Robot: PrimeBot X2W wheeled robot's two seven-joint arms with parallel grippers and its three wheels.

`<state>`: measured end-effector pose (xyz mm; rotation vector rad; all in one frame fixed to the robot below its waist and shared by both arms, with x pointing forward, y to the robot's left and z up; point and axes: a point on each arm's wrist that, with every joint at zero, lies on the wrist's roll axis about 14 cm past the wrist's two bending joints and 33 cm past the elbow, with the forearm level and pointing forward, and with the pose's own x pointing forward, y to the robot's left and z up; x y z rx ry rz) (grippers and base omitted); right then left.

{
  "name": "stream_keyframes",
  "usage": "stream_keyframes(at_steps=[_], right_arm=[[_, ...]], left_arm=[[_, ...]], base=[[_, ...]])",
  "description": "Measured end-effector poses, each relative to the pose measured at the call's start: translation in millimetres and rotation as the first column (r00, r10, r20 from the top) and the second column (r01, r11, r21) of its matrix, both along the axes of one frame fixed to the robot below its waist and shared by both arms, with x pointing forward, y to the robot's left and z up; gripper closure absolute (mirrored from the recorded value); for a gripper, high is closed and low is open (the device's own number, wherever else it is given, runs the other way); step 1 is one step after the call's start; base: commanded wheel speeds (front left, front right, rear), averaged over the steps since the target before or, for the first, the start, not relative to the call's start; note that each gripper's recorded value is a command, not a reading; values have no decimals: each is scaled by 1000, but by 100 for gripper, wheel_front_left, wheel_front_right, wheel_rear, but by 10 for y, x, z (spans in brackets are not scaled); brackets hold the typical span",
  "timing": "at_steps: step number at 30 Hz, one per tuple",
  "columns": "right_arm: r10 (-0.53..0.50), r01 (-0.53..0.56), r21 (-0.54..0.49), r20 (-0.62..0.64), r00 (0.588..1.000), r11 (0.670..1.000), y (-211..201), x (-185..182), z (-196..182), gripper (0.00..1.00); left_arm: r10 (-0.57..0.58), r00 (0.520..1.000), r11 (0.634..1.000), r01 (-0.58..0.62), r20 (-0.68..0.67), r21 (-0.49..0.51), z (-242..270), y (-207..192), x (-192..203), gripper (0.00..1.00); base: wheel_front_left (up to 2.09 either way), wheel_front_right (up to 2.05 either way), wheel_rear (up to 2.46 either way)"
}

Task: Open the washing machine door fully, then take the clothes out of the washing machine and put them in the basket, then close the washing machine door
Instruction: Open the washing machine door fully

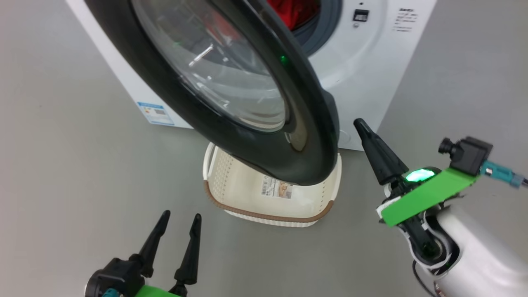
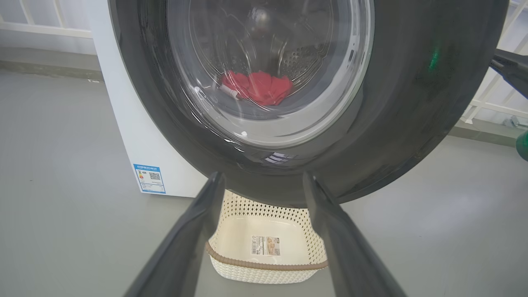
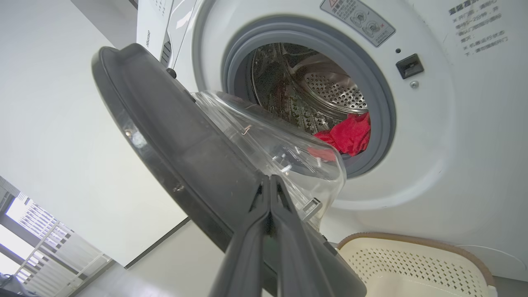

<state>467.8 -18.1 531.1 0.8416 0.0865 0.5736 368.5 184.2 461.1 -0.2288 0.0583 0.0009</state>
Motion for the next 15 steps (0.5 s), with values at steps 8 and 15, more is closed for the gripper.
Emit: stream_keyframes(at_steps=[8,15], right_arm=[[122,-117,54,-86,989,992,193,178,-37,100],[246,-237,68,-179,953,969,390,189,-167,100]], left_arm=[[30,999,1000,-31,-26,-5,-66,76,-57,0],[67,997,998,-67,-40,-2,-97,178,-82,0]], base=[[0,0,0],[0,0,0]])
